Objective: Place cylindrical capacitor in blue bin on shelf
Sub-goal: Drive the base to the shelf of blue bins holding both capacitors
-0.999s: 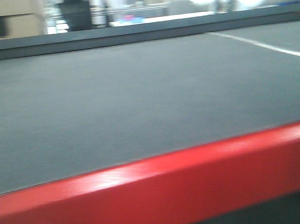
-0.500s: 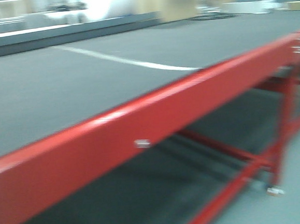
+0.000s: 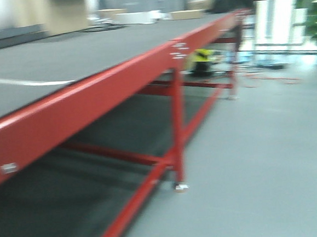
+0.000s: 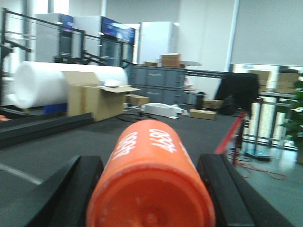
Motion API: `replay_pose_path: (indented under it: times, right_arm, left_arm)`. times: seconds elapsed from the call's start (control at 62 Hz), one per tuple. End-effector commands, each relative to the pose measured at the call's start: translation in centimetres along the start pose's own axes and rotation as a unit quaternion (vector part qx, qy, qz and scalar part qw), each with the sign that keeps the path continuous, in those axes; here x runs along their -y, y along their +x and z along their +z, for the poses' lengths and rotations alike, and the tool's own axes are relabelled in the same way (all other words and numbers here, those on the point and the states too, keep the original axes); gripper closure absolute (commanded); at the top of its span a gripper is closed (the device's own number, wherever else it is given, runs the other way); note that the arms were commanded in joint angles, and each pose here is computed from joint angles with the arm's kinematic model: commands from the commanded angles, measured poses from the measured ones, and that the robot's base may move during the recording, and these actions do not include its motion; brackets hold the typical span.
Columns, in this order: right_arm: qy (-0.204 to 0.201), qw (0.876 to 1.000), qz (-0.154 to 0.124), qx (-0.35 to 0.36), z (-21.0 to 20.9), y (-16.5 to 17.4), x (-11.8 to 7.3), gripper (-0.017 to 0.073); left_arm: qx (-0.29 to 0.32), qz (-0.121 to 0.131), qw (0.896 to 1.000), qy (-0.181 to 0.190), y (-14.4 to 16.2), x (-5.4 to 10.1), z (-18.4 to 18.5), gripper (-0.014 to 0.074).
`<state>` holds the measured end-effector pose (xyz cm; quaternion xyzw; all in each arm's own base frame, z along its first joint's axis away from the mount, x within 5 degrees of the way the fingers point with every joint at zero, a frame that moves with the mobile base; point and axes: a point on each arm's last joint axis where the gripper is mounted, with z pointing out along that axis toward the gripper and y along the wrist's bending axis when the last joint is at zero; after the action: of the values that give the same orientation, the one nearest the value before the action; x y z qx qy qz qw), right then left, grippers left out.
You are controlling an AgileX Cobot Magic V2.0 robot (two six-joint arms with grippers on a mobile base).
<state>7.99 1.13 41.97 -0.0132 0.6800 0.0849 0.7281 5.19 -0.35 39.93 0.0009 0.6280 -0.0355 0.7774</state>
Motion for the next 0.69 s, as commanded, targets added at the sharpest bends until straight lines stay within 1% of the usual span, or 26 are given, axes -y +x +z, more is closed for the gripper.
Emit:
replay_pose_path:
  times: [0.0, 0.677]
  right_arm:
    - [0.001, 1.0, -0.001, 0.019, -0.18, -0.37, 0.0, 0.0722]
    - [0.001, 1.0, -0.001, 0.019, -0.18, -0.37, 0.0, 0.0722]
  left_arm:
    - [0.012, -0.004, 1.0, -0.001, -0.24, 0.0, -0.09, 0.0704]
    - [0.012, -0.004, 1.0, -0.001, -0.24, 0.0, -0.09, 0.0704]
